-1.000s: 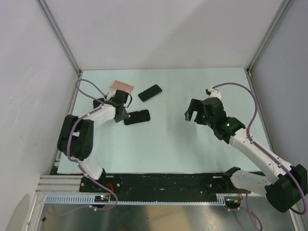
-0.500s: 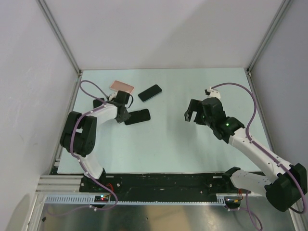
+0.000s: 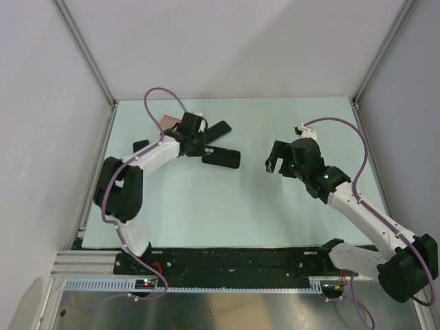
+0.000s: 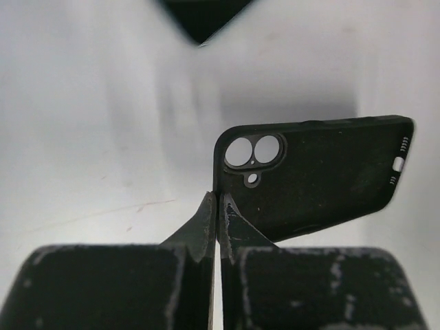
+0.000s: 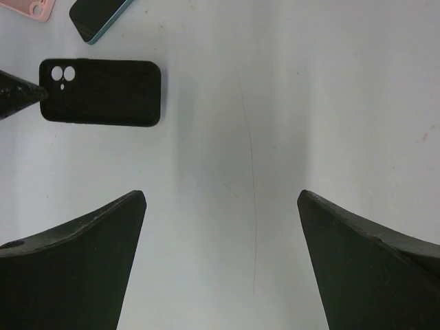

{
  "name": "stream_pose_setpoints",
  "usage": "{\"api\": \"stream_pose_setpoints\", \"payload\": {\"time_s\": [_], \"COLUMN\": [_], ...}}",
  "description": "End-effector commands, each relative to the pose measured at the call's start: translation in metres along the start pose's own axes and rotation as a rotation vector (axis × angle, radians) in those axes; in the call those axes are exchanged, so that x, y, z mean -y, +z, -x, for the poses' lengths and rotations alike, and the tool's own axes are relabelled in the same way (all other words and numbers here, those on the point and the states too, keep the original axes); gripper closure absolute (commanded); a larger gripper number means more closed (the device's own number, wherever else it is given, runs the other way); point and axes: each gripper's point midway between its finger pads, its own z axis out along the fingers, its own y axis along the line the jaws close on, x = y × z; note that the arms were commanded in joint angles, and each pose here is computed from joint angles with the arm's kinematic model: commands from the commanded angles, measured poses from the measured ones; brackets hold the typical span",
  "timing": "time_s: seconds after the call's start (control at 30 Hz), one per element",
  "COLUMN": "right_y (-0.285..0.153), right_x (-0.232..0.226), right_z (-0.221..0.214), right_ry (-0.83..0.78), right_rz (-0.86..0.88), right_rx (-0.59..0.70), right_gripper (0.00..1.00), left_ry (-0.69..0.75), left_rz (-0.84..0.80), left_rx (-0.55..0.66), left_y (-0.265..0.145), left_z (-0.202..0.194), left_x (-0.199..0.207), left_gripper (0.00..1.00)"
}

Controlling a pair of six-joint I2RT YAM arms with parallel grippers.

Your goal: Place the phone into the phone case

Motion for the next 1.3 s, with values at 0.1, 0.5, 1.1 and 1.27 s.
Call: {"api": "stream_pose_setpoints", "payload": {"time_s": [0.1,0.5,1.1,1.27], "right_y": [-0.005,0.001,-0.004,-0.004], "right_x": [-0.008,-0.008,-0.011,-0.013], "right_z": [0.015,0.006,0.004,0.001], "right_ry": [0.004,0.003,-0.002,-0.004], "right_rz": [0.031,0.032,0.055,0.067], "right_rx": [0.027,0.003,-0.001,-0.007], "right_gripper": [0.0,0.0,0.0,0.0], "left_ry": [0.295,0.446,-0.024,-0.207], "left_rz": [-0.322,-0.349,0.211,0.437], "left_rx": [-0.089,-0.201,0.172,0.205], "left_y": [-0.009,0.003,-0.056,-0.063], "left_z": [-0.005,-0.048,0.086,0.096], "left_x": [0.074,0.091,-0.078,-0.166], "left_gripper": [1.0,0.98,0.01,0.0]}}
